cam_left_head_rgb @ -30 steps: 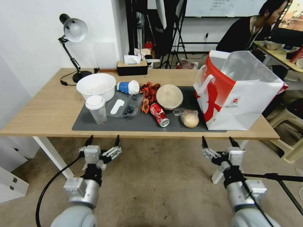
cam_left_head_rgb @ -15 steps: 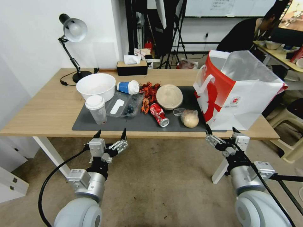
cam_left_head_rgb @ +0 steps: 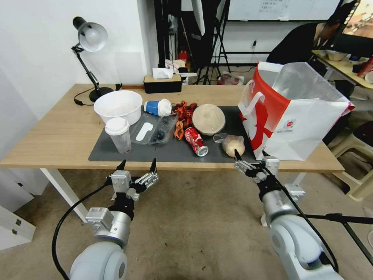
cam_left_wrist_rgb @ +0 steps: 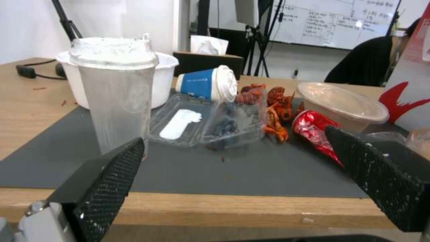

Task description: Pick up the trash from the table and place it into the takeout bag.

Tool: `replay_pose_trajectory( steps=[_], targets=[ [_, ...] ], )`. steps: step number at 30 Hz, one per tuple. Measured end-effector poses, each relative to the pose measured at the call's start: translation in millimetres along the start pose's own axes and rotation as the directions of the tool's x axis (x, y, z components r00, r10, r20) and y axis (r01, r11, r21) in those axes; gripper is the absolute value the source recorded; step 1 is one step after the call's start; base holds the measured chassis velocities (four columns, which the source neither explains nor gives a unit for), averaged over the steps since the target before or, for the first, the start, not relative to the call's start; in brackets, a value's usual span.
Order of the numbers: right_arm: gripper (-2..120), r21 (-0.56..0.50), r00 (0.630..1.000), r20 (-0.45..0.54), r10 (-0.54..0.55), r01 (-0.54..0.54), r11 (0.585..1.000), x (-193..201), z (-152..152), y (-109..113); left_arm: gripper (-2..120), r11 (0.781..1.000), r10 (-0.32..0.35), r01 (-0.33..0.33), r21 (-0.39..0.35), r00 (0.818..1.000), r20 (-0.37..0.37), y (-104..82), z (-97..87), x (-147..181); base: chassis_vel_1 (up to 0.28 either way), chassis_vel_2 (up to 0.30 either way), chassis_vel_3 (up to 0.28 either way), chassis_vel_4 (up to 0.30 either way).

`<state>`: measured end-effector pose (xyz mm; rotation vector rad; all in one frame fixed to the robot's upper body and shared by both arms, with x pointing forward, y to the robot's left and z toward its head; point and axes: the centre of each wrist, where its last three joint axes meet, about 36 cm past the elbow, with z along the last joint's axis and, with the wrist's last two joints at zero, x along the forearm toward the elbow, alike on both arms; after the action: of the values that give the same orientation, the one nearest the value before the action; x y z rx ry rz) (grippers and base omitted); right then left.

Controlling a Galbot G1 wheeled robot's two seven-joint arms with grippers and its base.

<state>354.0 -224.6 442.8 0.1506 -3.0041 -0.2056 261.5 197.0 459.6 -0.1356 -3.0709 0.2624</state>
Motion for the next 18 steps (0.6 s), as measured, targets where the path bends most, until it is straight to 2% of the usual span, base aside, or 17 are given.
replay_pose_trajectory(
  steps=[7,15,18],
  targets=[
    [100,0.007,0.998,-0.063,0.019,-0.018,1.0,-30.9,-6.5,6.5,100,1.0,-0.011,0.011,-0.008,1.0,0.011,-0.1,0.1,4.6,0.0,0.0,0.0,0.0],
    [100,0.003,0.99,-0.131,0.058,-0.058,0.998,-44.6,-4.1,10.3,100,1.0,-0.017,0.017,-0.014,1.0,0.021,1.0,0.9,6.4,0.0,0.0,0.0,0.0],
    [96,-0.013,0.988,-0.139,0.06,-0.063,0.998,-50.3,-5.0,9.8,100,1.0,-0.019,0.019,-0.016,1.0,0.021,1.3,1.6,6.5,0.0,0.0,0.0,0.0]
  ],
)
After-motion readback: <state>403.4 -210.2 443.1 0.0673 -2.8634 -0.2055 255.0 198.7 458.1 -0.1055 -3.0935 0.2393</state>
